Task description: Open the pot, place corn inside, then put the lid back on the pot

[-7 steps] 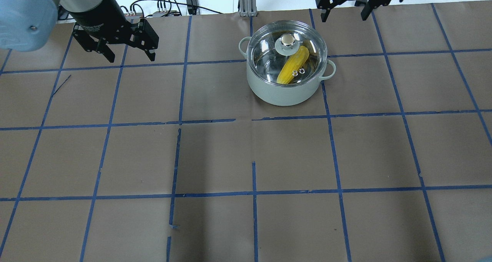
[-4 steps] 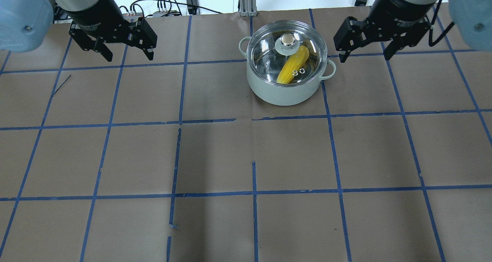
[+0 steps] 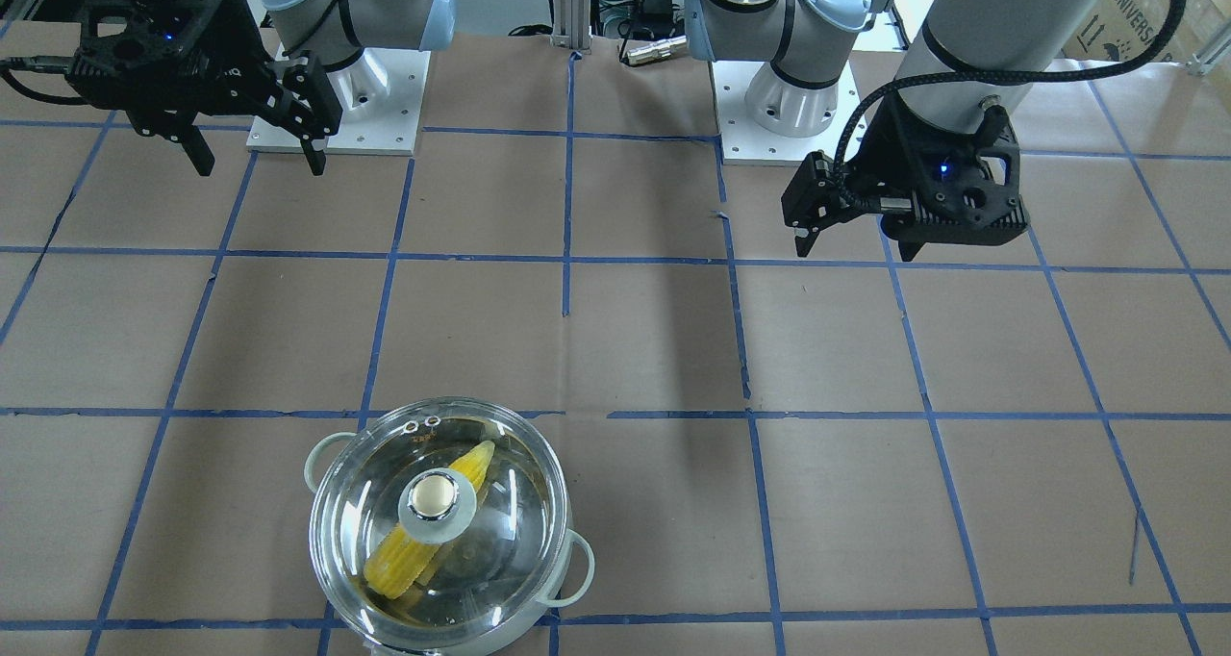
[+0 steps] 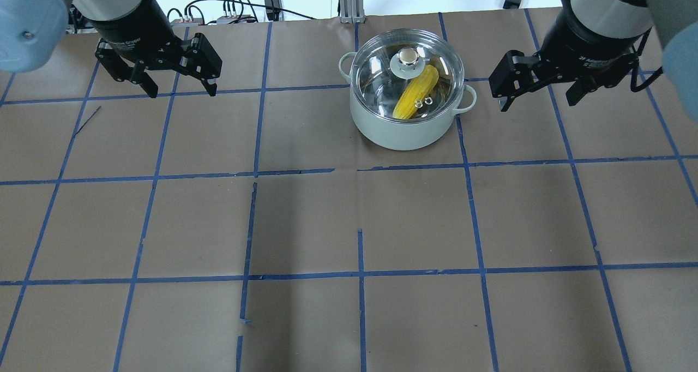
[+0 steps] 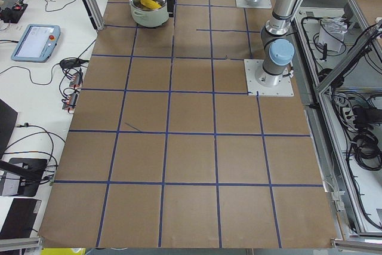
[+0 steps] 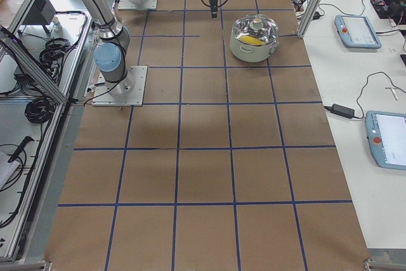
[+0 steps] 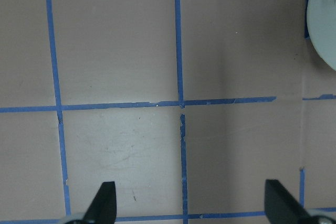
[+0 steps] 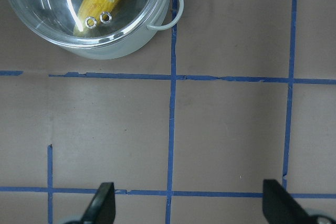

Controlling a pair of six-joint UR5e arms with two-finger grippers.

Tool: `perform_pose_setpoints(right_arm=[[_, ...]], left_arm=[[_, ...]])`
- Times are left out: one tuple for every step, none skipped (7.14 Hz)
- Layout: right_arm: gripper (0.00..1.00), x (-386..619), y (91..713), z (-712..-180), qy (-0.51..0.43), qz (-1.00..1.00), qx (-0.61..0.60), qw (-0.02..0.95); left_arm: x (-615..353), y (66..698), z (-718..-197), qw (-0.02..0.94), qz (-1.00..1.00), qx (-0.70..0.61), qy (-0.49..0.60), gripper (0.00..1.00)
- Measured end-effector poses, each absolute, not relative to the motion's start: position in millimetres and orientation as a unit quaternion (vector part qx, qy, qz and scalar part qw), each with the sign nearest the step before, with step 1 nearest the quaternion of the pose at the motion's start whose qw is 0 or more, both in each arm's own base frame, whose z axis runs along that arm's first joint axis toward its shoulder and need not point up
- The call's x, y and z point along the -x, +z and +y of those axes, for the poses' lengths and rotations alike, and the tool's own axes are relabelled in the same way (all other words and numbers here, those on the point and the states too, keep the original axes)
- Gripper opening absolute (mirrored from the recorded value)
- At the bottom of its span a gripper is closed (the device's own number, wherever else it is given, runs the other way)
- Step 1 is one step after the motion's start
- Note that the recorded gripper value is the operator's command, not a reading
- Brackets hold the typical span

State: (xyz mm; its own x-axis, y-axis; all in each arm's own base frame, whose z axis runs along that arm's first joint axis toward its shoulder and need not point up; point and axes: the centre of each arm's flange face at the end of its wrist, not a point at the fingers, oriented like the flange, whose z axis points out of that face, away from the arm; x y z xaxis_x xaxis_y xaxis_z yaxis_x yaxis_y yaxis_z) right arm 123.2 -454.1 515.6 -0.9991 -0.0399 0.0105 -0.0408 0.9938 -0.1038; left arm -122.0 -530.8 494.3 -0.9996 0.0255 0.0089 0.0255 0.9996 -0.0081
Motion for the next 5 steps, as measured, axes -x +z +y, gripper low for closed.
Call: perform_pose_setpoints(right_arm=[[0.99,-123.4,514.8,-453.7,0.052,-0.998,-0.02,0.004],[0.99,-123.7,514.8,-453.8,0.053,-0.998,-0.02,0.004],[0.99,-123.8,514.7,-454.3,0.054,-0.998,-0.02,0.004],[0.99,-123.9,514.6,-454.7,0.054,-0.998,-0.02,0.005],[0.99,-123.9,514.4,-454.9,0.054,-0.998,-0.02,0.005]], left_arm=[[122.1,495.3,-530.6,0.004,-1.0,0.013,0.004,1.0],[122.1,497.4,-531.4,0.004,-1.0,0.013,0.006,1.0],[122.1,500.7,-532.2,0.004,-1.0,0.013,0.008,1.0],[122.1,503.1,-532.3,0.004,-1.0,0.013,0.01,1.0],[122.7,504.0,-531.6,0.004,-1.0,0.013,0.01,1.0]])
